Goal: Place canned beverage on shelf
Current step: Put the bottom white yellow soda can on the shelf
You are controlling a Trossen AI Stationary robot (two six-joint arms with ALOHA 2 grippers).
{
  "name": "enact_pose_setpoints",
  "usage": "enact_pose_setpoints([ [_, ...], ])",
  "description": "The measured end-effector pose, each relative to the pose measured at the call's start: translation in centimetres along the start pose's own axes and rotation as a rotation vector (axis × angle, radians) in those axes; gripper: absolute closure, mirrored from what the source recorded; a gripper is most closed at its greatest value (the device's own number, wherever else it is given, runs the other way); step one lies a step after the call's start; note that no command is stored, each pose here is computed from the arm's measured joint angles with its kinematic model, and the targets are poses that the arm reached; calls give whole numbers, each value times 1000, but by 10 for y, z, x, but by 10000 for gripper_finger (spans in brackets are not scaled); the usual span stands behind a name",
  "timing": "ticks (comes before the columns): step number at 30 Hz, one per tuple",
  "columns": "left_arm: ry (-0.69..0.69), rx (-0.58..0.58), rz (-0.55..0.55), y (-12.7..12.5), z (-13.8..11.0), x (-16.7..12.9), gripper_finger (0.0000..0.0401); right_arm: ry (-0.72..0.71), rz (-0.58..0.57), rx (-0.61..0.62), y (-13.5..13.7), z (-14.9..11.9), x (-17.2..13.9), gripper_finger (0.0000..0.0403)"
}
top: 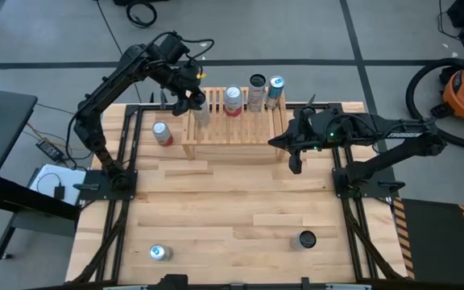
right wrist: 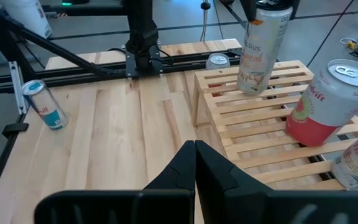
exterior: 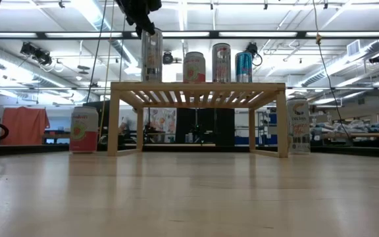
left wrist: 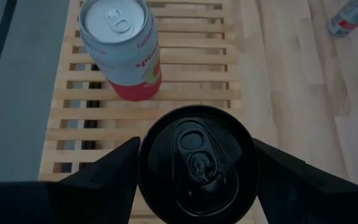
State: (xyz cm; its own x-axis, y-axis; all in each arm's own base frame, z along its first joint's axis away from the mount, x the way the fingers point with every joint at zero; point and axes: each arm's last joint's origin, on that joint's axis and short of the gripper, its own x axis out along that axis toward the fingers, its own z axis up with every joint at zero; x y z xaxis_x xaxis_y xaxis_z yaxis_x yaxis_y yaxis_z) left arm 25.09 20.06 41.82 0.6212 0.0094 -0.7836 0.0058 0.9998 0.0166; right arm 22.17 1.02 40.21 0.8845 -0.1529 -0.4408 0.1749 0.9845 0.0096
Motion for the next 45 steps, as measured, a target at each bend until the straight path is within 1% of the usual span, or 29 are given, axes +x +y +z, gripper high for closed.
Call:
enact_pose_setpoints([
  [13,1,-54,6,1,-1,-1,131,0,15,-7,4,0,-1,393],
  [19,32,-45,21,0,-2,0,127,0,15,-7,4,0,-1,393],
  [25,36,-28,20,-4,1,2,108,-11,16,-5,4,1,-1,393],
  [29,30,-15,47,-5,4,2,97,-17,17,-3,4,1,-1,393],
  [32,39,-10,80,-5,5,3,96,-22,17,-2,4,2,-1,393],
  [45,32,-13,101,-2,5,1,95,-21,22,-2,4,2,-1,393],
])
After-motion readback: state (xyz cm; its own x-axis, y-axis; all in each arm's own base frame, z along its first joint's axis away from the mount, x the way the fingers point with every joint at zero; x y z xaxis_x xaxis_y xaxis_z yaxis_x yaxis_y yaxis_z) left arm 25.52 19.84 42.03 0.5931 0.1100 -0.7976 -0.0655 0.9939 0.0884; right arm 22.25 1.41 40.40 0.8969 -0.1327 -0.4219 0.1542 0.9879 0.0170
